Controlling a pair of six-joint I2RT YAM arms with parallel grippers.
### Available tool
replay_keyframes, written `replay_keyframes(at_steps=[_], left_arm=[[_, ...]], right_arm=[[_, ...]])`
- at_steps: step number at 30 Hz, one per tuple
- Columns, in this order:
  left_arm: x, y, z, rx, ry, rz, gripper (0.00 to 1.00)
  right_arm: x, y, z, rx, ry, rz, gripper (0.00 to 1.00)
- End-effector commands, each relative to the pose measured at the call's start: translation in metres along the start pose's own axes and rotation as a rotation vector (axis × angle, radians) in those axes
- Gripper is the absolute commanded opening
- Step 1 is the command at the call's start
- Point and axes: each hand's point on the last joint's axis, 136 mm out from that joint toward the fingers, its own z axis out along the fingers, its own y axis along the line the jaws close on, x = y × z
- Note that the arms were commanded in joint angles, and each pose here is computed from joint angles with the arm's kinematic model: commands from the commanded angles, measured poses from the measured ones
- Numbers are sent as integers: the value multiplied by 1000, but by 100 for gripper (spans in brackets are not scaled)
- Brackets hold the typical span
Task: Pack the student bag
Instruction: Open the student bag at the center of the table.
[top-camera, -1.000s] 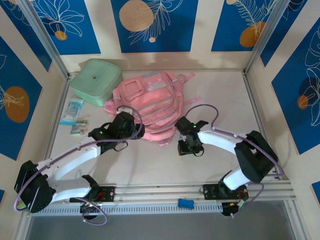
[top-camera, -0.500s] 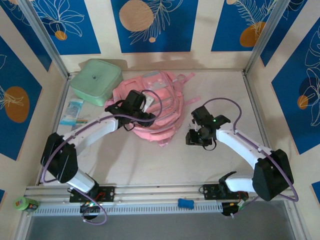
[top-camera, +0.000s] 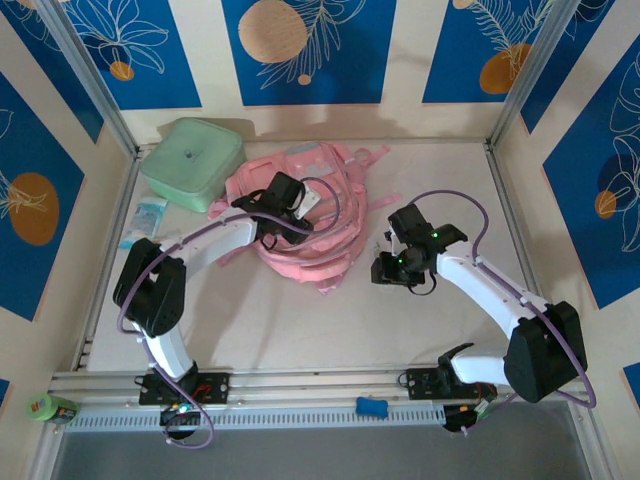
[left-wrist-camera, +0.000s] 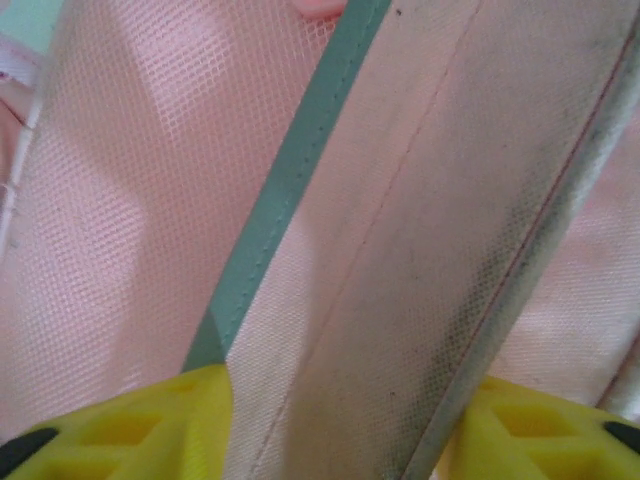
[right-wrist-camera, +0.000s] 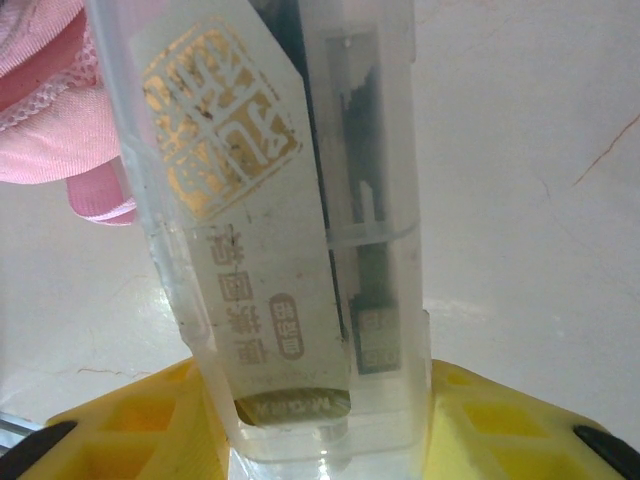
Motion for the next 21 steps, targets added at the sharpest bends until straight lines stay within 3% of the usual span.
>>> replay_keyframes(at_steps=[1, 17, 21], left_arm=[[-13, 28, -5, -74, -37, -28, 48], [-26, 42, -4, 27, -100, -172, 27], [-37, 34, -5, 89, -117, -199, 5]], right_arm=[[-2, 7, -8, -35, 2, -15, 43], [-6, 15, -19, -65, -9, -31, 43], [-10, 23, -23, -100, -9, -31, 43]])
